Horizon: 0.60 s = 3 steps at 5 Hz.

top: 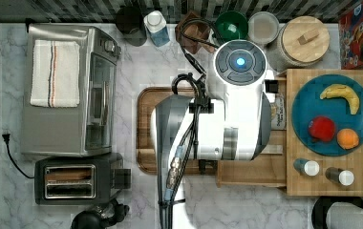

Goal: Close the drawer.

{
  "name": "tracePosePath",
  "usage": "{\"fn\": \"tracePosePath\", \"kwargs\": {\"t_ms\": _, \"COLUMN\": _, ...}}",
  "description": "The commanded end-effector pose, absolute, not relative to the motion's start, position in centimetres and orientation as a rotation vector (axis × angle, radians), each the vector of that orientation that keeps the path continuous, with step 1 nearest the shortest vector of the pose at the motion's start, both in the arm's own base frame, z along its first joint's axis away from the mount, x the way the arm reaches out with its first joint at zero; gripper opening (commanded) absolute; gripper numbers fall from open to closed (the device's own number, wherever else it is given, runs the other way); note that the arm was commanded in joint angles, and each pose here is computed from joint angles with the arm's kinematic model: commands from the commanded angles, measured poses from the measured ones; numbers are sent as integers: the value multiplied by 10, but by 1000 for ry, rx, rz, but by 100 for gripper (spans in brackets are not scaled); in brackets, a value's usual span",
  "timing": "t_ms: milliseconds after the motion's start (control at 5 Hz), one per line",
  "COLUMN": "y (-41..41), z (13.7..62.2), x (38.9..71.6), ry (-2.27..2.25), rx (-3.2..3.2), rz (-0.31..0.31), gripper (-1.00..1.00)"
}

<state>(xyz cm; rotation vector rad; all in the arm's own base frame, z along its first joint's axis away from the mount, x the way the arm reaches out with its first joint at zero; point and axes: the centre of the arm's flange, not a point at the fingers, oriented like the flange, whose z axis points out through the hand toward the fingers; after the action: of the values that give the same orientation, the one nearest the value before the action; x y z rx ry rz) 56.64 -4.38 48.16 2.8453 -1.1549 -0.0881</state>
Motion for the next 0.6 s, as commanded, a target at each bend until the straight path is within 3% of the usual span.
{"fn": "tracePosePath", "kwargs": {"t_ms": 200, "y": -44, "z": 481, "x": 567, "ry": -1135, "rx": 2851, "rz": -86, "gripper": -100}}
{"fn": "tracePosePath", "kwargs": {"t_ms": 400, "y": -38, "z": 475, "x": 571, "ry": -1092, "rx": 2887, "rz": -125, "gripper": 100}}
{"fn": "tracePosePath", "kwargs": {"t_ms": 600, "y": -23, "z": 464, "x": 568, "ry": -1011, "rx": 2996, "rz": -160, "gripper": 100}}
